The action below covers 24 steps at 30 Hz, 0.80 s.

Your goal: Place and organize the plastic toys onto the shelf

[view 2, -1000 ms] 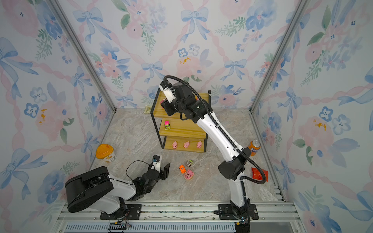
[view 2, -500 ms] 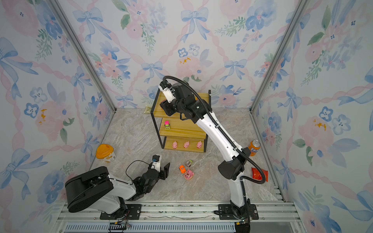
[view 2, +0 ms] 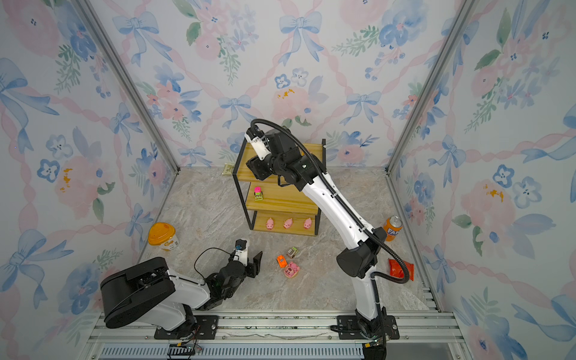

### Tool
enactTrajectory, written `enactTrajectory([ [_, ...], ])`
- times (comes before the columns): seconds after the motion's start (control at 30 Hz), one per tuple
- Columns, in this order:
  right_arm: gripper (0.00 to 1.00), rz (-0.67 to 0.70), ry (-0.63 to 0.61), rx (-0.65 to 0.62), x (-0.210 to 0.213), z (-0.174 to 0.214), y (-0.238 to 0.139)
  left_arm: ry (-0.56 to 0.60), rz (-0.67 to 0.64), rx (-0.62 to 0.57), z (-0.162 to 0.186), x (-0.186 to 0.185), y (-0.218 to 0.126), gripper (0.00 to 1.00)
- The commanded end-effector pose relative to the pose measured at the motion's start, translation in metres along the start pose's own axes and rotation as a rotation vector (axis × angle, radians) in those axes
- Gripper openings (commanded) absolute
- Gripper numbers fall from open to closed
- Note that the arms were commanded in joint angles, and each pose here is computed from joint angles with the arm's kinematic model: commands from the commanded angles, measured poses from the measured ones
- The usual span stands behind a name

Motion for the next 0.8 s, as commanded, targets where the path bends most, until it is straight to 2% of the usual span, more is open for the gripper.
enactTrajectory([
  [0.0,0.60,0.023,-0.025,-0.020,-0.001,-0.007,-0.015,0.000,-0.023,0.009,0.004,0.007,-0.002,0.68],
  [0.13,0.64,0.048,-0.045,-0.017,-0.003,-0.005,-0.025,-0.002,-0.023,0.009,0.003,0.007,-0.002,0.68],
  [0.4,0.66,0.071,-0.054,-0.014,-0.003,0.002,-0.040,-0.001,-0.020,0.012,0.004,0.006,-0.001,0.68],
  [0.77,0.57,0.061,-0.052,0.020,-0.002,0.011,-0.035,-0.007,-0.011,0.011,0.003,0.005,-0.001,0.68],
])
Point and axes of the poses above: each gripper's point midway between its finger pads, its own y axis out along the fingers, its own x axis along the line the jaws close on, z = x × y, the point moved 3 cm from there along -y, back along the fingers, and after that the axes turned 1 degree about -y, right-handed, at the moved point
